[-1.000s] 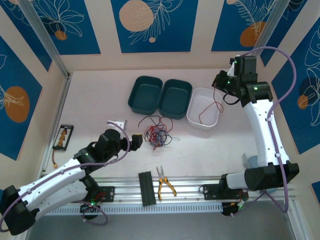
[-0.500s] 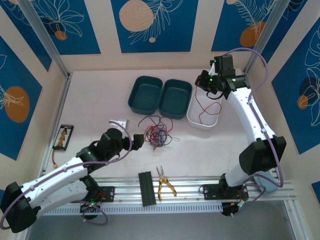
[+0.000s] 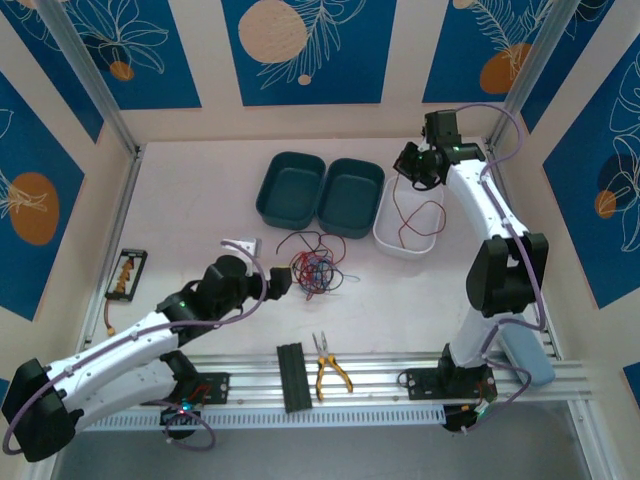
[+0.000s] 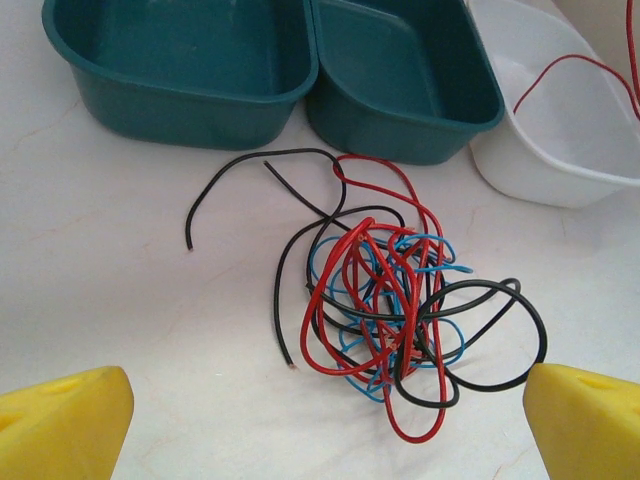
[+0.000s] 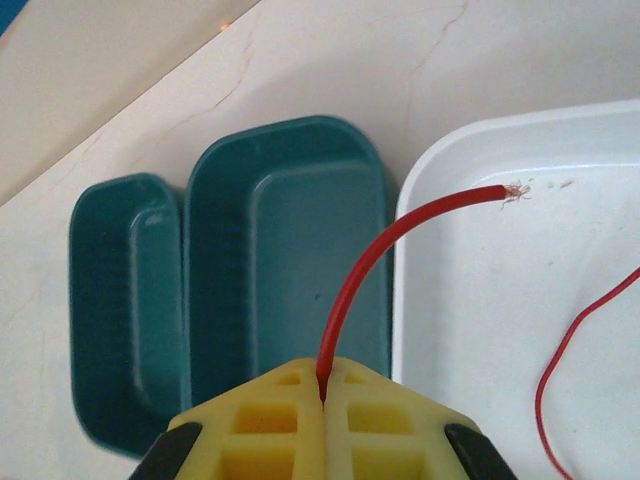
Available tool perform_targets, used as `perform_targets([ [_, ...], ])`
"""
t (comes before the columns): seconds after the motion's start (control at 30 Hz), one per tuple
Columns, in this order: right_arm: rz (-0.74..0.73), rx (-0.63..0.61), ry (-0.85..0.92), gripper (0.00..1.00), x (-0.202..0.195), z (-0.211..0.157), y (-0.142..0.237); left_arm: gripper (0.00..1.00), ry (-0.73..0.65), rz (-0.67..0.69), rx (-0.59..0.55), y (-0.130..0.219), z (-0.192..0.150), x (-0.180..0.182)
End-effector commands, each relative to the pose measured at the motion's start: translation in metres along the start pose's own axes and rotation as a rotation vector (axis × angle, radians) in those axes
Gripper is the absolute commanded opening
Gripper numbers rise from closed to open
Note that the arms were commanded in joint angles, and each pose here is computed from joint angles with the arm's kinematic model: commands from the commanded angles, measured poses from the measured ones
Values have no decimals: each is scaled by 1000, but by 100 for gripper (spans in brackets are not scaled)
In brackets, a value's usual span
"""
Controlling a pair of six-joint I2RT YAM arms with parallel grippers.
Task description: Untangle the cables
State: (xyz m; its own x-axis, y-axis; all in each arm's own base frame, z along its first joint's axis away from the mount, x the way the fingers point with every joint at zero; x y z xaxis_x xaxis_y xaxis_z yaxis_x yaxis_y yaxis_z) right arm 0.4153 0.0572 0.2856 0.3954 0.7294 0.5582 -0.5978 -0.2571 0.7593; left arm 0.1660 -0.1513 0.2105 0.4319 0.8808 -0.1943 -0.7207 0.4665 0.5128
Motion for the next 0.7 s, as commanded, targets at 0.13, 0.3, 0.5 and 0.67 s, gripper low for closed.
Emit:
perform_targets([
  [0.13, -118, -28, -67, 0, -11, 19, -27, 100, 7, -19, 7, -8, 2, -2],
  [0.3, -228, -1, -127, 0, -25, 12, -55, 100, -4, -26, 29, -14, 1, -5],
  [0.5, -328, 60, -171, 0, -40, -1, -86, 100, -5, -39, 46, -19, 1, -7],
  [0.67, -357, 126, -174, 0, -48, -13, -111, 100, -6, -48, 57, -22, -1, -8],
])
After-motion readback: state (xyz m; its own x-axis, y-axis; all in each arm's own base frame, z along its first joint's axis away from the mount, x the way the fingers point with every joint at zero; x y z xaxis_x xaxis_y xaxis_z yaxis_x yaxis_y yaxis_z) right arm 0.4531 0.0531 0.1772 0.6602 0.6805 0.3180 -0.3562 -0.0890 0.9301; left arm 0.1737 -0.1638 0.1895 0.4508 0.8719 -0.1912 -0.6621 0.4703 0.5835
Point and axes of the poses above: each hand's point on the last joint's axis, 136 mm out from that joint toward the fingers, its own y axis back along the fingers, its own x axis along the line the jaws close on, z = x × y, the point moved 10 cm from there along y, back along the fingers, and after that the axes turned 10 degrees about -y, right-handed, at the moved point
